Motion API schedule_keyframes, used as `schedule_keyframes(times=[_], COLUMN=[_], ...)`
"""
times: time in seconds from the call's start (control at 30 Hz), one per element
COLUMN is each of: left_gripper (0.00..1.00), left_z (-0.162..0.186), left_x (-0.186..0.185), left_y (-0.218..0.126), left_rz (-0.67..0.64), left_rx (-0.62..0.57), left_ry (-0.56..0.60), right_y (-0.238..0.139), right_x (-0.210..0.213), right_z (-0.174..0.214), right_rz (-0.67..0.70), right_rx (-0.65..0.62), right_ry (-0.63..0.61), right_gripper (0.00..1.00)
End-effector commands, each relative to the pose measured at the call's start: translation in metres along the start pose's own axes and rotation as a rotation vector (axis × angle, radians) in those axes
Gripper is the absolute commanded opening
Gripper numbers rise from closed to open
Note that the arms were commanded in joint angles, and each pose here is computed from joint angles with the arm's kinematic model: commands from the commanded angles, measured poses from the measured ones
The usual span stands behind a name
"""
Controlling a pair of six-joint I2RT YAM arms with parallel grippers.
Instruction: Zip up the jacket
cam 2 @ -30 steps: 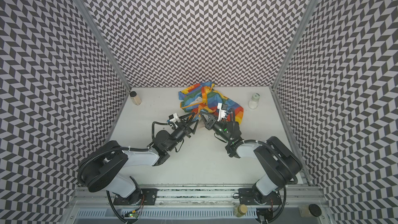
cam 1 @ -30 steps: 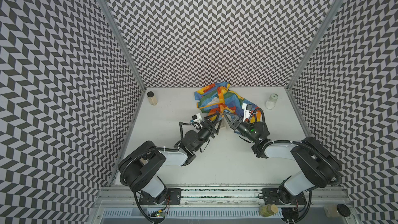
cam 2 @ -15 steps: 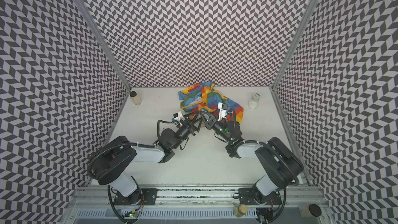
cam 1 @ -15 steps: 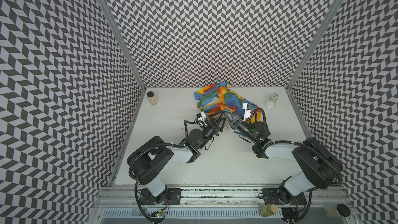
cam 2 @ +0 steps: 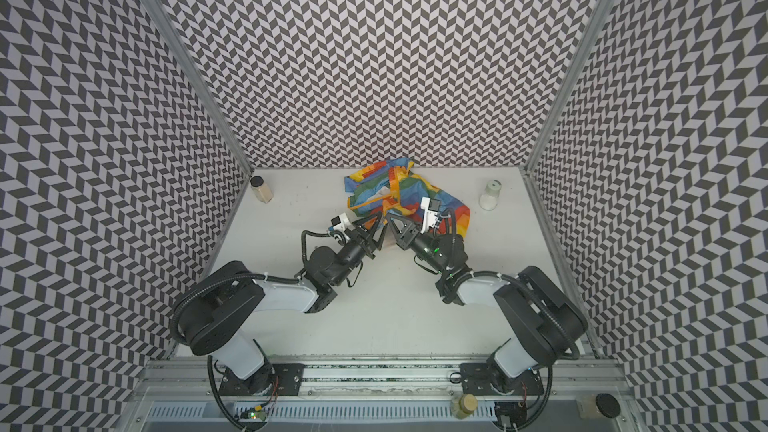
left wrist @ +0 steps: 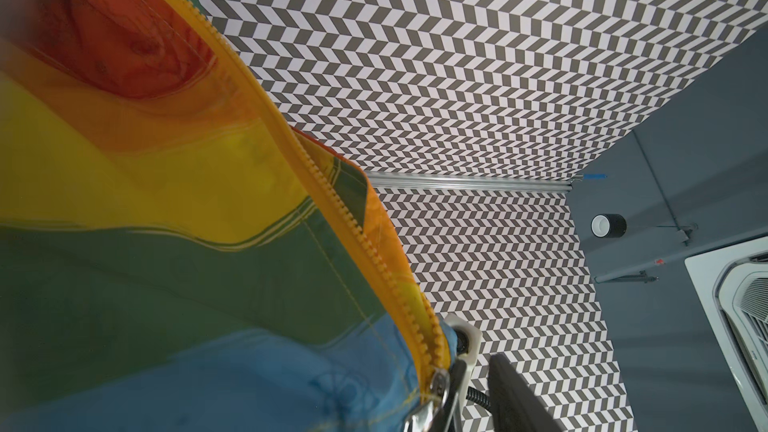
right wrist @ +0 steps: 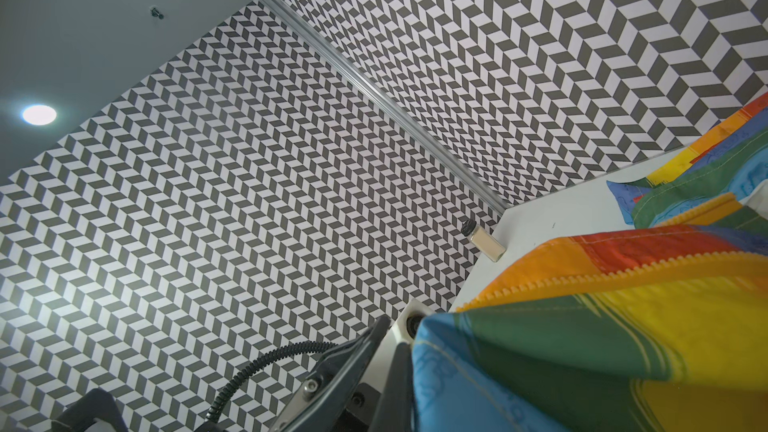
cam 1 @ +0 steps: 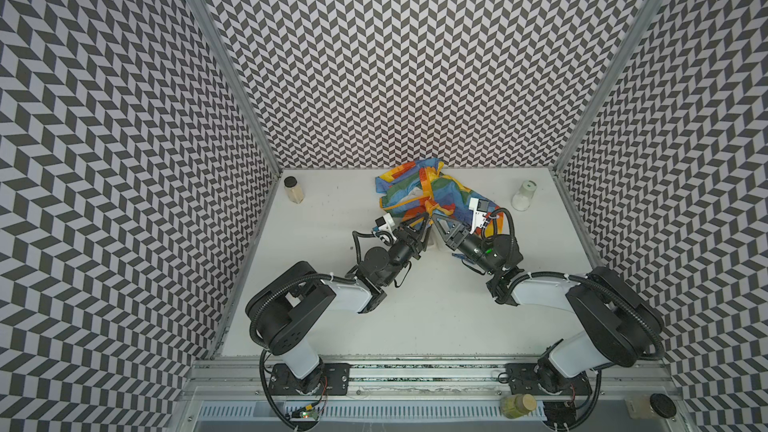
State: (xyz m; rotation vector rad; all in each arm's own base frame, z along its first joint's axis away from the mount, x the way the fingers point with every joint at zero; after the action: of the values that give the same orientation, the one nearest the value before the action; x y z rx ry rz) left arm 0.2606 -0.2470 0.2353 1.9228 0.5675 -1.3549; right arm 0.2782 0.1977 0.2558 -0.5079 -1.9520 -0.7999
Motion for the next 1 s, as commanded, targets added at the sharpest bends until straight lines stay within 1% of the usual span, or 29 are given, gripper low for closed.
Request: schedule_keyframes(times=[0.0, 0.07, 0.17, 0.33, 0.43, 0.53, 0.67, 0.87, 0.9, 0.97], left_gripper=[0.49, 0.46, 0.45, 0.48, 0.46, 0.43, 0.36, 0.28, 0.28, 0.32], left_z=[-0.005, -0.005, -0.006, -0.007, -0.007, -0.006, -0.006, -0.006, -0.006, -0.005], left_x=[-0.007, -0.007, -0.009, -0.010, -0.008, -0.007, -0.008, -0.009, -0.010, -0.009], left_y=[-0.004, -0.005, -0.006, -0.014, -0.016, -0.013, -0.009, -0.011, -0.011, -0.010], left_rz=[0.032, 0.032, 0.036, 0.029, 0.021, 0.023, 0.029, 0.031, 0.032, 0.033], left_rx=[-0.033, -0.033, -0.038, -0.048, -0.046, -0.041, -0.035, -0.041, -0.039, -0.033], left_ry=[0.007, 0.007, 0.013, 0.016, 0.011, 0.005, 0.002, 0.006, 0.005, 0.005], right_y=[0.000, 0.000, -0.001, 0.000, 0.001, 0.002, 0.002, 0.001, 0.001, 0.001], right_x=[0.022, 0.022, 0.022, 0.023, 0.024, 0.024, 0.025, 0.024, 0.024, 0.024], right_z=[-0.003, -0.002, -0.003, -0.004, -0.004, -0.004, -0.004, -0.003, -0.003, -0.003], right_rz=[-0.103, -0.101, -0.101, -0.104, -0.108, -0.109, -0.112, -0.110, -0.108, -0.111], right_rx=[-0.010, -0.009, -0.011, -0.018, -0.016, -0.013, -0.011, -0.007, -0.004, -0.005], right_ry=[-0.022, -0.020, -0.022, -0.025, -0.023, -0.020, -0.020, -0.020, -0.017, -0.018], right_gripper=[0.00, 0.00, 0.00, 0.00, 0.00, 0.00, 0.00, 0.00, 0.00, 0.00])
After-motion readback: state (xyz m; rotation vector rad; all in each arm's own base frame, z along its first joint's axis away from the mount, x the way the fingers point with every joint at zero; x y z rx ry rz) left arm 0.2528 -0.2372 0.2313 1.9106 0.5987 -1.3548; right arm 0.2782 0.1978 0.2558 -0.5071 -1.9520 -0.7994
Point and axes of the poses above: each gripper's point midway between its finger pads, its own y axis out along the fingers, its own x axis along the line the jaws close on, z = x × y, the point moved 9 cm from there along -y, back along the fingers, and after that the axes turned 14 degrees about y, right-handed, at the moved point
